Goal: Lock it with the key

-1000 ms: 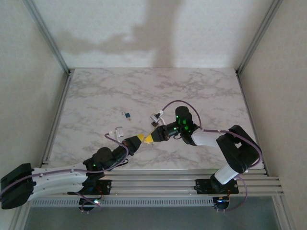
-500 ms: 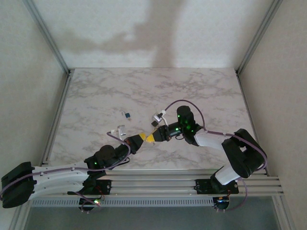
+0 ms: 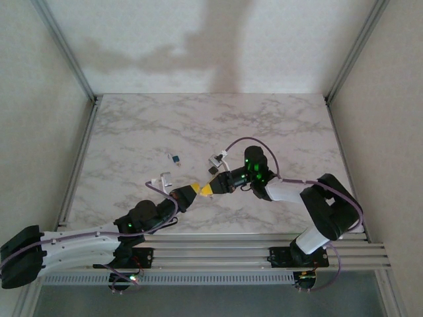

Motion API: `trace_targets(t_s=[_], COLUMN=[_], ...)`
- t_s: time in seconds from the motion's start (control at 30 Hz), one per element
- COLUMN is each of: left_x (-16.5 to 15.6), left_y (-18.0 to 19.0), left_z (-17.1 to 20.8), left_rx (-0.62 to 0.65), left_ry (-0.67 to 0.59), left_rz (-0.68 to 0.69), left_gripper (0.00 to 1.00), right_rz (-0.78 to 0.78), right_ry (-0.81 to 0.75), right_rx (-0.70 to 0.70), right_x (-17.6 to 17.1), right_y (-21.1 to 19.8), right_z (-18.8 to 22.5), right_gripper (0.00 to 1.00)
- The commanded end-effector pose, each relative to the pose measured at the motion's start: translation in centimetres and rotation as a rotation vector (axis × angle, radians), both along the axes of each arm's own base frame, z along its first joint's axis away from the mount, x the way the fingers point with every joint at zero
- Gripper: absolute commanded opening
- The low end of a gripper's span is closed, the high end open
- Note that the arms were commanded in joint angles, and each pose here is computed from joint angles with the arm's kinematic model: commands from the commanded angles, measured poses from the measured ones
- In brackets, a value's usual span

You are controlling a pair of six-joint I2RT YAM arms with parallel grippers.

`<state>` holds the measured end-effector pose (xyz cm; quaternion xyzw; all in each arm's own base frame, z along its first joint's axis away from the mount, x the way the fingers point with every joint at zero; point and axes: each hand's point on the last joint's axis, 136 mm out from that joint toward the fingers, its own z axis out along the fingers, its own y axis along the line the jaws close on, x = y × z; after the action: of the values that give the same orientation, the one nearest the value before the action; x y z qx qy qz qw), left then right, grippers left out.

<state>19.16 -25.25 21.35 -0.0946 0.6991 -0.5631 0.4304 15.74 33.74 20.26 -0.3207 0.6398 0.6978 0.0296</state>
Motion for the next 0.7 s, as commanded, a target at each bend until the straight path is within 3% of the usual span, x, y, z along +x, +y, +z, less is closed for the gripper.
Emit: trace_targets(t_s=[0.0, 0.27, 0.67], left_x=[-5.2, -5.5, -7.2], left_y=[-4.1, -4.4, -4.5], left_z=[2.7, 1.9, 3.5], left_rx=[-0.033, 0.011, -0.038], left_ry=[-0.067, -0.084, -0.129], left_rz=[-0.314, -0.325, -0.381], left_gripper=[0.00, 0.00, 0.00], right_rz=[-0.105, -0.082, -0.122], right_ry=[0.044, 0.062, 0.018], right_rx=[0.060, 0.067, 0.090], right_x=[2.5, 2.4, 2.8], right_y=[1.5, 1.6, 1.6], right_z=[1.7, 1.8, 1.5], right_gripper=[0.00, 0.00, 0.00])
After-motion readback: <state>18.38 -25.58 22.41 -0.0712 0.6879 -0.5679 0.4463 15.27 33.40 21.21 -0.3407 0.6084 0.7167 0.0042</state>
